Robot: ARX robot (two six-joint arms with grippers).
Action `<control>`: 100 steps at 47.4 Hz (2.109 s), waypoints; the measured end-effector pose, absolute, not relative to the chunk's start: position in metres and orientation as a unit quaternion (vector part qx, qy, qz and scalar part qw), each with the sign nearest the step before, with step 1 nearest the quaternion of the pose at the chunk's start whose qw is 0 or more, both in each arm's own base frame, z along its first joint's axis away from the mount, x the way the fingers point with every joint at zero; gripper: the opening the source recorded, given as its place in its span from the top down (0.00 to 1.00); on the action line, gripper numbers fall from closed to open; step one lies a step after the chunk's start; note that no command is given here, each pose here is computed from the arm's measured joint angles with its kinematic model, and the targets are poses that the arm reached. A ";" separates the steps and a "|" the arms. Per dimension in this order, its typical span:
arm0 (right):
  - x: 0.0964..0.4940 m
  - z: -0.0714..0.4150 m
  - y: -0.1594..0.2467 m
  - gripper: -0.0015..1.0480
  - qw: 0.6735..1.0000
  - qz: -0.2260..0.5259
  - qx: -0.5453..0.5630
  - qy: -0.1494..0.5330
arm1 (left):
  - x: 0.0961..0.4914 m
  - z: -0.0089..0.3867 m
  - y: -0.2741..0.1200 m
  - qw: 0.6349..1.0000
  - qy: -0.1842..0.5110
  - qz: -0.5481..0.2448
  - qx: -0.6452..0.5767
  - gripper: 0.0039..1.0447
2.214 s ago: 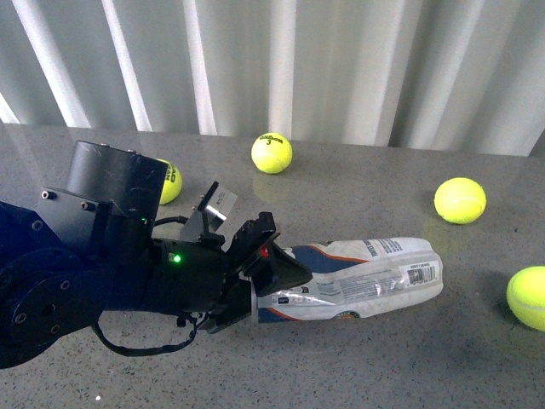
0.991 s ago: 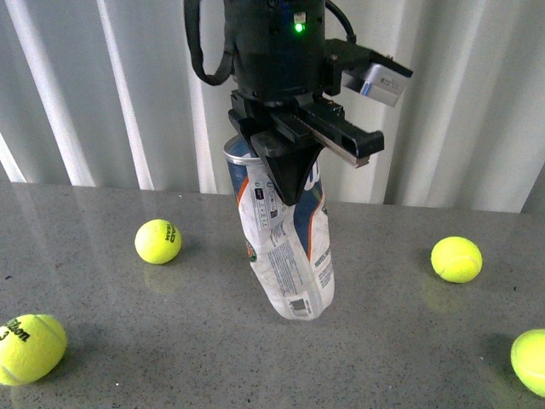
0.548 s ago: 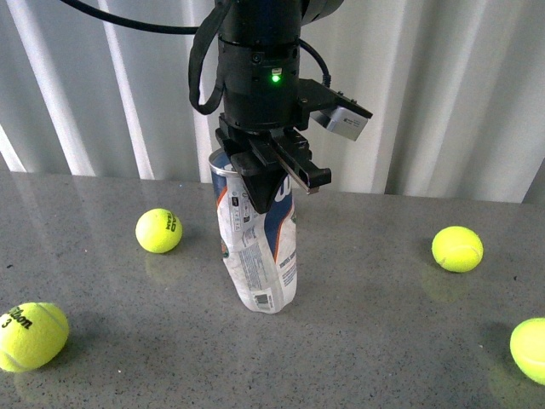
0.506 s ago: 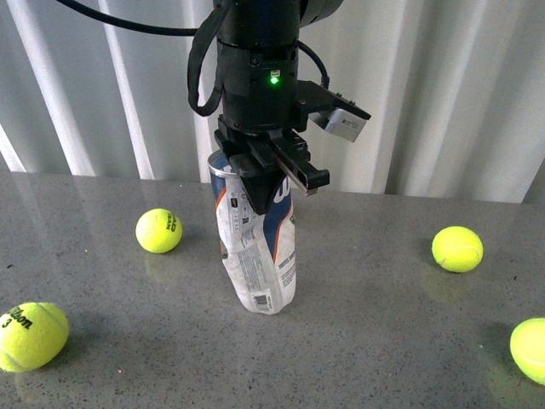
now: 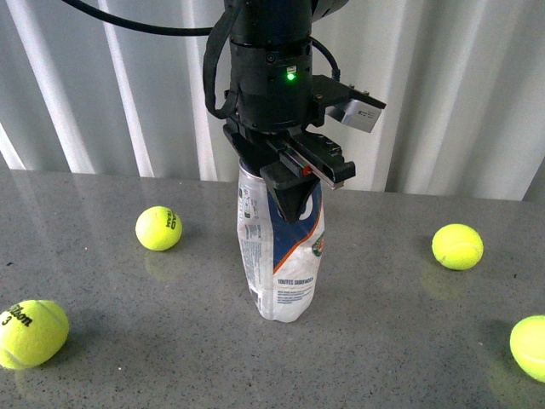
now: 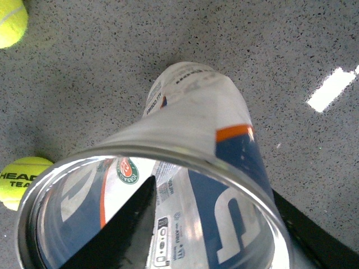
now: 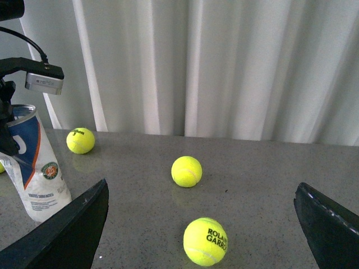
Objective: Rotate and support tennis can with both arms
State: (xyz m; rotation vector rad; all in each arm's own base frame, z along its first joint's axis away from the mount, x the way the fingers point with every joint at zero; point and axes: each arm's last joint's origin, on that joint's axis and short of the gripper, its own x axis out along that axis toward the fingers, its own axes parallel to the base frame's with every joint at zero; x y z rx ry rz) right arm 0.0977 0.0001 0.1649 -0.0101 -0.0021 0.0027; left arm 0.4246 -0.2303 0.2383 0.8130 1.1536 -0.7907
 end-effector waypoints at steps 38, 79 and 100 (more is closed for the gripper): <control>0.098 0.165 0.000 0.07 1.000 0.002 -0.005 -0.001 | 0.390 0.270 -0.212 0.749 0.482 -0.344 0.295 0.06; 0.098 0.165 0.000 0.07 1.000 0.001 -0.005 -0.001 | 0.351 0.282 -0.162 0.969 0.208 -0.046 0.126 0.31; 0.098 0.165 0.000 0.07 1.000 0.001 -0.005 -0.001 | 0.247 0.220 -0.058 1.000 0.007 -0.007 0.001 0.97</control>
